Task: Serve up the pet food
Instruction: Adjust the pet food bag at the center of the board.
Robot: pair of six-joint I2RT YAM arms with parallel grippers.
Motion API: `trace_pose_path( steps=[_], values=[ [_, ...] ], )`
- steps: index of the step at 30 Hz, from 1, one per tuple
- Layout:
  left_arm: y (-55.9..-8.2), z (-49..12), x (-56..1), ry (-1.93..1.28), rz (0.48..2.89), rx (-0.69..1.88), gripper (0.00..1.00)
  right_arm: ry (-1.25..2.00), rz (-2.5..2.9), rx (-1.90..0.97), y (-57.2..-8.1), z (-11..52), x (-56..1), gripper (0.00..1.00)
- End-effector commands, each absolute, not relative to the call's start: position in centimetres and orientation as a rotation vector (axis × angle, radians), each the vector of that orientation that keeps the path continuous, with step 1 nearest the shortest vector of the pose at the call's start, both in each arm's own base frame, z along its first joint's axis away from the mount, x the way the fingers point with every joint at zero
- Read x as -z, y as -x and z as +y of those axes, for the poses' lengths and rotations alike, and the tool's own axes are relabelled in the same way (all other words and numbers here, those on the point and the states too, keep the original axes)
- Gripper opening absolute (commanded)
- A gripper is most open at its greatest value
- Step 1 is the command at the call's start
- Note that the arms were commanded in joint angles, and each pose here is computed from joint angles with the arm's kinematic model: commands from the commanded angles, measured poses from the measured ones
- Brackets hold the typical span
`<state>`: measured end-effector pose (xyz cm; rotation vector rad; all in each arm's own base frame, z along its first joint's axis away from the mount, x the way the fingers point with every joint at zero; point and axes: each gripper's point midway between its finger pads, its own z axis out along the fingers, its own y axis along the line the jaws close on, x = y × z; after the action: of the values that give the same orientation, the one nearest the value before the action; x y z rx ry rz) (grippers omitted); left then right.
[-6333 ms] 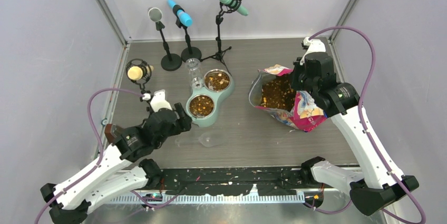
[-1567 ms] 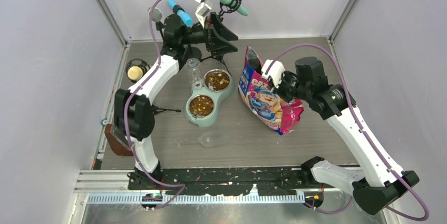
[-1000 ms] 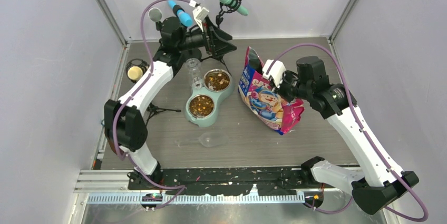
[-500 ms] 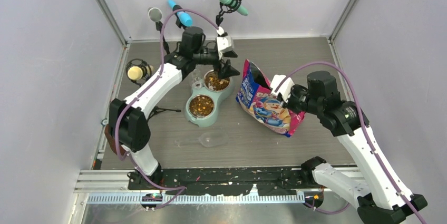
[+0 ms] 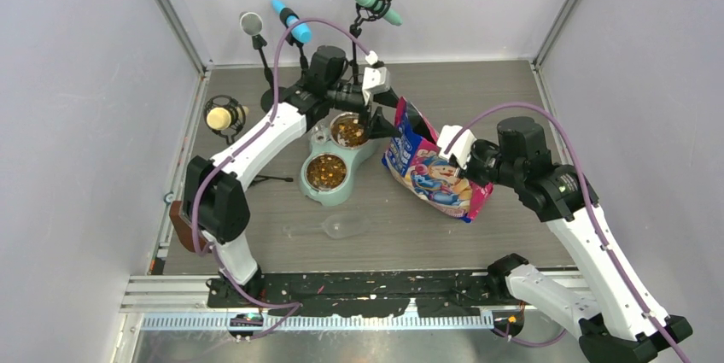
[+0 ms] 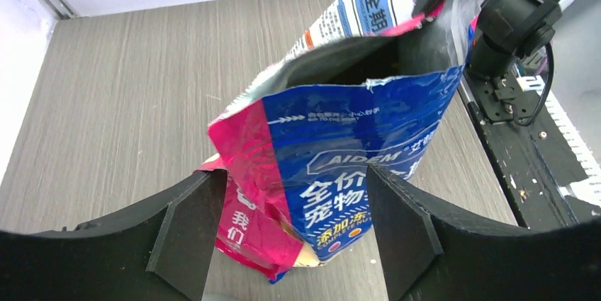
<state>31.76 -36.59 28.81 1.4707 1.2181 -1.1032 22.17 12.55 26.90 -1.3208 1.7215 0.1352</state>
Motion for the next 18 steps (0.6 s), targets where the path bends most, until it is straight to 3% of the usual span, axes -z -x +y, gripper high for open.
trace_pose_path(
  steps=[1, 10, 13, 18],
  values=[
    [-32.5, -37.9, -32.6, -1.464, 1.105, 1.135, 0.74, 1.361, 1.772, -0.163, -20.4, 11.9, -25.7, 0.05],
    [-31.5, -38.6, -30.2, -1.564, 1.155, 1.164, 0.66, 1.361, 1.778, -0.153, -20.3, 11.7, -25.6, 0.05],
    [-33.1, -38.4, -29.3, -1.555, 1.216, 1.076, 0.76, 1.360, 1.777, -0.147, -20.3, 11.6, -25.7, 0.05],
    [-34.6, -37.8, -30.4, -1.519, 1.222, 1.069, 0.79, 1.350, 1.782, -0.123, -20.3, 11.2, -25.8, 0.05]
  ],
)
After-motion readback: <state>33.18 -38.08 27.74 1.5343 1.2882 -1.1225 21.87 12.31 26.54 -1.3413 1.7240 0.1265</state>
